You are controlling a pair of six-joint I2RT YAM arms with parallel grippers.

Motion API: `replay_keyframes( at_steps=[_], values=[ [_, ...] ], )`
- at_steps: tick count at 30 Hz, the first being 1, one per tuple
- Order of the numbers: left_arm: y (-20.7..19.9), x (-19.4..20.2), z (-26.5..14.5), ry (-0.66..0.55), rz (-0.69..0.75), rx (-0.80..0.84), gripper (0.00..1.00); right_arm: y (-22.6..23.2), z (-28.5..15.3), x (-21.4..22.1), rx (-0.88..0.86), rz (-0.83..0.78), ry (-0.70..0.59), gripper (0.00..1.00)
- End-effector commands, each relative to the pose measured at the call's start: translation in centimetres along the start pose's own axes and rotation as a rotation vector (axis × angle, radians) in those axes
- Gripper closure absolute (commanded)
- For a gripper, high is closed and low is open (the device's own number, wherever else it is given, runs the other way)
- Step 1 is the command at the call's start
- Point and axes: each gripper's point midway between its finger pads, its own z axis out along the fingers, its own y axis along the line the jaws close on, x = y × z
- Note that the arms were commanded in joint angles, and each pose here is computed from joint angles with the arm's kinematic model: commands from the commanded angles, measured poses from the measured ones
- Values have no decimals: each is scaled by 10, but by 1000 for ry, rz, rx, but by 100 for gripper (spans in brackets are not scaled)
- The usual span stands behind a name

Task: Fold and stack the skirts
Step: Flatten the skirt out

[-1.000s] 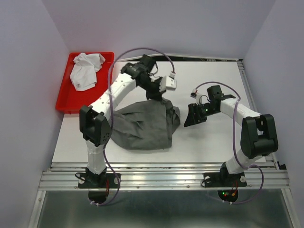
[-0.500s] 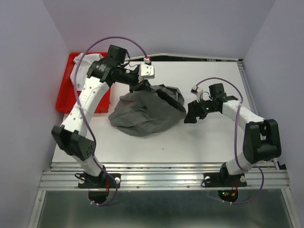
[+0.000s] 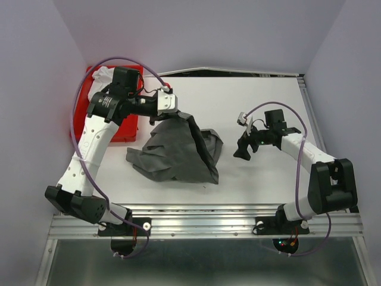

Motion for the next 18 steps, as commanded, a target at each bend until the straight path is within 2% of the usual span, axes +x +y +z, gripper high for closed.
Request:
replay_keyframes(
  at_steps=[1, 2, 7, 9, 18],
  values=[
    [16, -10, 3, -48, -2, -49, 100, 32, -10, -5, -129, -166, -8, 0],
    [22, -8, 5, -48, -10, -63, 100, 47, -14, 9, -171, -130, 33, 0],
    [34, -2, 13, -53, -67, -83, 100, 110, -18, 27, -294, 13, 28, 0],
    [39, 0, 17, -60, -71, -84, 100, 115, -7, 16, -275, 6, -30, 0],
    [54, -3, 20, -54, -71, -93, 100, 120, 20, -12, -313, 79, -77, 0]
  ],
)
